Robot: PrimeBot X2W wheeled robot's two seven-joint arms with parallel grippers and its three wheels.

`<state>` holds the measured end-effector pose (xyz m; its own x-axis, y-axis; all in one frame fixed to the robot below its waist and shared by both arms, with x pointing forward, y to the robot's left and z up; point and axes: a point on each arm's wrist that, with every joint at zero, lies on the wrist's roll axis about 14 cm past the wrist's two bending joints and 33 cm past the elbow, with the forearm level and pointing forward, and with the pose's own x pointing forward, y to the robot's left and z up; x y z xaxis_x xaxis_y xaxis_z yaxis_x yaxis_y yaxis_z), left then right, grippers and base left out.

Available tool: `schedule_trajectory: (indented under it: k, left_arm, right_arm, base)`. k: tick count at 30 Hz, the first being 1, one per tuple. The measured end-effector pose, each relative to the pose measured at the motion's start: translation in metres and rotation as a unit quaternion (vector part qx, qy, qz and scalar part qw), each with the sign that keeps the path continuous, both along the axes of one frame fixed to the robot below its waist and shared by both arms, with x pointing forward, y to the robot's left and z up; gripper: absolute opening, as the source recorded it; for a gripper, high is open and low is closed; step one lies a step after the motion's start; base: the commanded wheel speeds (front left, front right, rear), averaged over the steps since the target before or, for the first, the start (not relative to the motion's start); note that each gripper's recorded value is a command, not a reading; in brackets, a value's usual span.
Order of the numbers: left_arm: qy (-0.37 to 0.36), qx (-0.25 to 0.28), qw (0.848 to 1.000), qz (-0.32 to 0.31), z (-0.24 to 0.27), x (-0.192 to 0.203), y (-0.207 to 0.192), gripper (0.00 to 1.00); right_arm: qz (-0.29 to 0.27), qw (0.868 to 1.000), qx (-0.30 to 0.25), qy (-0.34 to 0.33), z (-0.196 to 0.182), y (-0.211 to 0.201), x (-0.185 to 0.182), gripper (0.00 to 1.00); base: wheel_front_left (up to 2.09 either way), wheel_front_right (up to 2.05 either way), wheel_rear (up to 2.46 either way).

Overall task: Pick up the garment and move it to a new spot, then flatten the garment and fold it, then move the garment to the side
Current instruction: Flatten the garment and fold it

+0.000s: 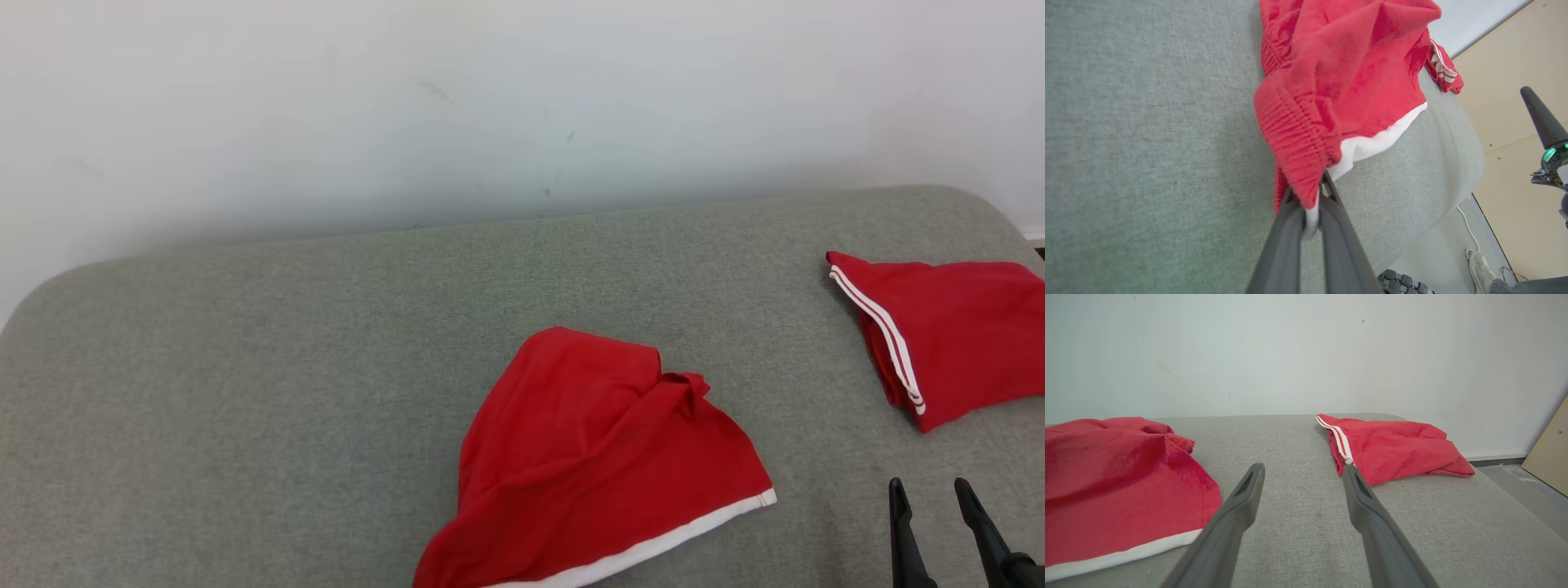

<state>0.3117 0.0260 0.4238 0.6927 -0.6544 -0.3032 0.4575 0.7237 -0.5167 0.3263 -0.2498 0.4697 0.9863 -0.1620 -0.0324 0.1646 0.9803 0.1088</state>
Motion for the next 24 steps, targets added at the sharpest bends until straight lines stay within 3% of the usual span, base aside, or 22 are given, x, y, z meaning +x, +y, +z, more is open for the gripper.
schedule_trajectory:
  k: [8, 9, 11, 12, 18, 24]
  left_arm:
    - [0.014, 0.044, 0.999, -0.005, -0.024, -0.014, 0.024, 0.0]
    - [0.012, 0.047, 0.999, -0.004, -0.024, -0.014, 0.027, 0.05]
    - [0.012, 0.044, 0.999, -0.004, -0.025, -0.016, 0.028, 0.55]
    - [0.01, 0.046, 0.999, -0.007, -0.025, -0.017, 0.029, 1.0]
    - [-0.013, 0.079, 0.997, -0.01, -0.028, -0.016, 0.047, 1.0]
    - [-0.031, 0.077, 0.996, 0.02, -0.024, -0.011, 0.062, 1.0]
  right_arm:
    - [0.016, 1.0, 0.0, 0.002, -0.001, 0.009, 0.002, 1.0]
    - [0.017, 1.0, 0.0, 0.002, -0.002, 0.01, 0.002, 1.0]
    - [0.019, 1.0, 0.001, 0.002, -0.002, 0.011, 0.002, 1.0]
    - [0.019, 1.0, 0.001, 0.002, -0.002, 0.011, 0.001, 1.0]
    - [0.023, 1.0, 0.002, 0.005, -0.004, 0.013, 0.0, 1.0]
    - [0.03, 1.0, 0.002, 0.005, -0.005, 0.018, 0.0, 1.0]
  base:
    - [0.0, 0.0, 0.0]
    - [0.0, 0.0, 0.0]
    - [0.0, 0.0, 0.0]
    - [0.0, 0.0, 0.0]
    - [0.0, 0.0, 0.0]
    - [0.0, 0.0, 0.0]
